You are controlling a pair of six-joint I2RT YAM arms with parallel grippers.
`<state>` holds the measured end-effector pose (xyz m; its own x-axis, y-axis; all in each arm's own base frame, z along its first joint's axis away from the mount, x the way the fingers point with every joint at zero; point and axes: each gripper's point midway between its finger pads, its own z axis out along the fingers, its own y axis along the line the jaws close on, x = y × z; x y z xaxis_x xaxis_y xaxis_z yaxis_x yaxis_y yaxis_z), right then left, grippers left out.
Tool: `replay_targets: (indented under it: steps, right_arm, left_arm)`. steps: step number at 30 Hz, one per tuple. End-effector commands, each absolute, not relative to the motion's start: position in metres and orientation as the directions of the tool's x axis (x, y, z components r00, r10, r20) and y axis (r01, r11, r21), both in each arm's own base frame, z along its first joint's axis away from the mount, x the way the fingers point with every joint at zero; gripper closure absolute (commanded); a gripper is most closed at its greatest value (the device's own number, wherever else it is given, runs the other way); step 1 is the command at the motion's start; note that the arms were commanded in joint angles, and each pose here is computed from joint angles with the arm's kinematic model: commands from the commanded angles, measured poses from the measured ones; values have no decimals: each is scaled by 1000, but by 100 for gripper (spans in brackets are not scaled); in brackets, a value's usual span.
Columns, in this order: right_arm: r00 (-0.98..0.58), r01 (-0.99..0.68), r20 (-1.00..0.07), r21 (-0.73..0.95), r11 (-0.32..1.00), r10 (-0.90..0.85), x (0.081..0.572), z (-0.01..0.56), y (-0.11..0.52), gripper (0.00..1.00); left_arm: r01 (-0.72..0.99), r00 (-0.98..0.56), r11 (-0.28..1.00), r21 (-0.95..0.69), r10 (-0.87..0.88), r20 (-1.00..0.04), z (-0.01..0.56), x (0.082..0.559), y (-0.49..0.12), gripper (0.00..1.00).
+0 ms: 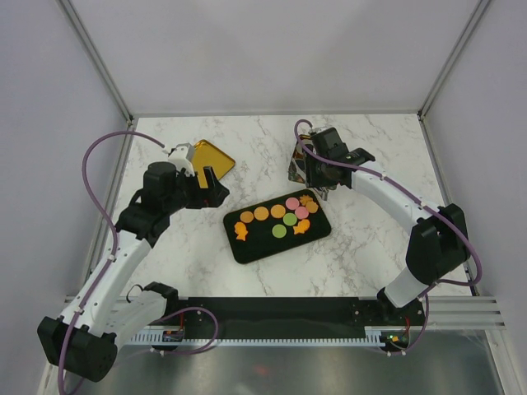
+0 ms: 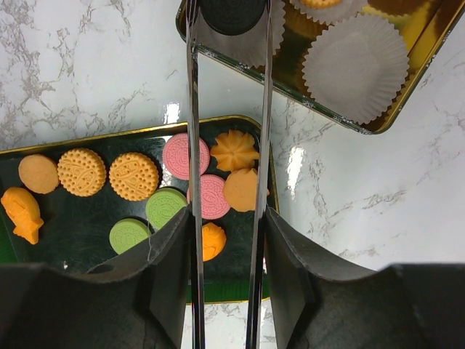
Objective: Pack the cookies
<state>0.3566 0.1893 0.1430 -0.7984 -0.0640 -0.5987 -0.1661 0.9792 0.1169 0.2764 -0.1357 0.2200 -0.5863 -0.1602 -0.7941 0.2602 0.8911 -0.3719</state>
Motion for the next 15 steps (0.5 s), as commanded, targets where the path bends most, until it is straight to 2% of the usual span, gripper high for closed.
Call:
replay_targets:
  steps: [1,15]
  right_arm:
    - [-759,-176,-649,133,975,-48,370,162,195,51]
    - [-755,-181,-654,141,973,-46,368,174,195,46]
  left_arm:
    - [283,-552,880,-382,-176,-815,230,279,-137,0]
    - [289,-548,874,-390,-183,-816,232,276,-136,0]
